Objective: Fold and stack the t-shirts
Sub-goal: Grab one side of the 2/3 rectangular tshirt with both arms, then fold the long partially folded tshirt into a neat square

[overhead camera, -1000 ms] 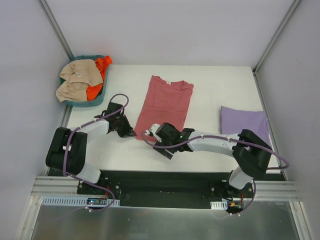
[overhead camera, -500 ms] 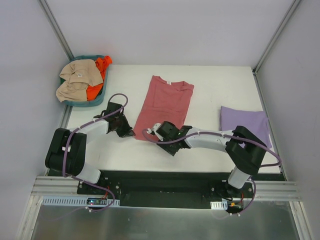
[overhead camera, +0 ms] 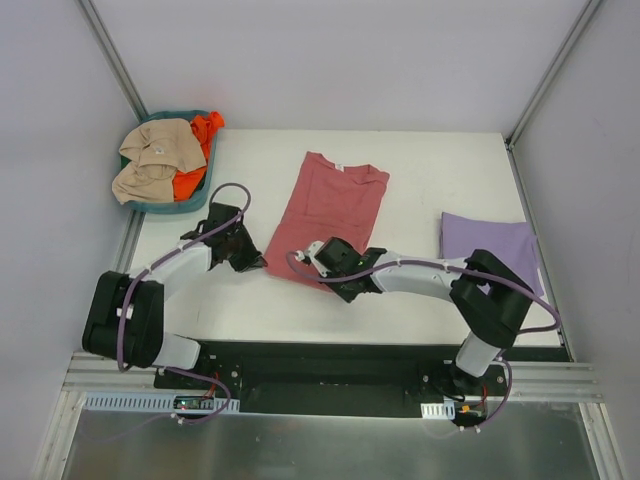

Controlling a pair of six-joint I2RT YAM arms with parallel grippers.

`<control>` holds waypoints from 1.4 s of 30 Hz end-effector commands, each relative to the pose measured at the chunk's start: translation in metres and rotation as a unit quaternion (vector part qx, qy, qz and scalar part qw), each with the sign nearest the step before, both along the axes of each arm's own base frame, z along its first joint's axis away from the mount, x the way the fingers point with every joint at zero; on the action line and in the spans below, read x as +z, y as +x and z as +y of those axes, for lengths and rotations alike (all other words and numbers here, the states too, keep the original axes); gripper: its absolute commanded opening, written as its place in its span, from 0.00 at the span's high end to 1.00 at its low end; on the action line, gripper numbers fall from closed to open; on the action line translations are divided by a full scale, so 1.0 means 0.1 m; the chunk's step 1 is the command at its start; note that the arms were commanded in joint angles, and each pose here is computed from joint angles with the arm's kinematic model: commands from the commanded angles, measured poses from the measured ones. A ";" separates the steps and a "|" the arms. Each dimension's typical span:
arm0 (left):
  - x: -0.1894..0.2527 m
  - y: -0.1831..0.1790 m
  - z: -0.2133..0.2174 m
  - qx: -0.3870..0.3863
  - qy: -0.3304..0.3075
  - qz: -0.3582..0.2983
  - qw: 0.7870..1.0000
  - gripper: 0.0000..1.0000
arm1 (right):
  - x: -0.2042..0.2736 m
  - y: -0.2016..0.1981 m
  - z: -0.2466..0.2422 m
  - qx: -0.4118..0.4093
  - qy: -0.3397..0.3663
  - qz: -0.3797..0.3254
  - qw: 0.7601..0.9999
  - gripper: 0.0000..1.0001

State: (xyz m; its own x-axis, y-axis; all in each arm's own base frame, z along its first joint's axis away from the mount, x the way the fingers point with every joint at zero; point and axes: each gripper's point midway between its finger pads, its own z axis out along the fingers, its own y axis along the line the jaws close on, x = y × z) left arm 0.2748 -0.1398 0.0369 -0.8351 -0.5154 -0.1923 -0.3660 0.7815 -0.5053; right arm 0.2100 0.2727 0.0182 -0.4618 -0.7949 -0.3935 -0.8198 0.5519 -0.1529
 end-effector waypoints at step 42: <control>1.68 0.55 -0.15 0.043 0.049 -0.251 0.966 1.00 | 1.24 -0.49 -0.38 -0.163 0.313 0.049 0.934 0.99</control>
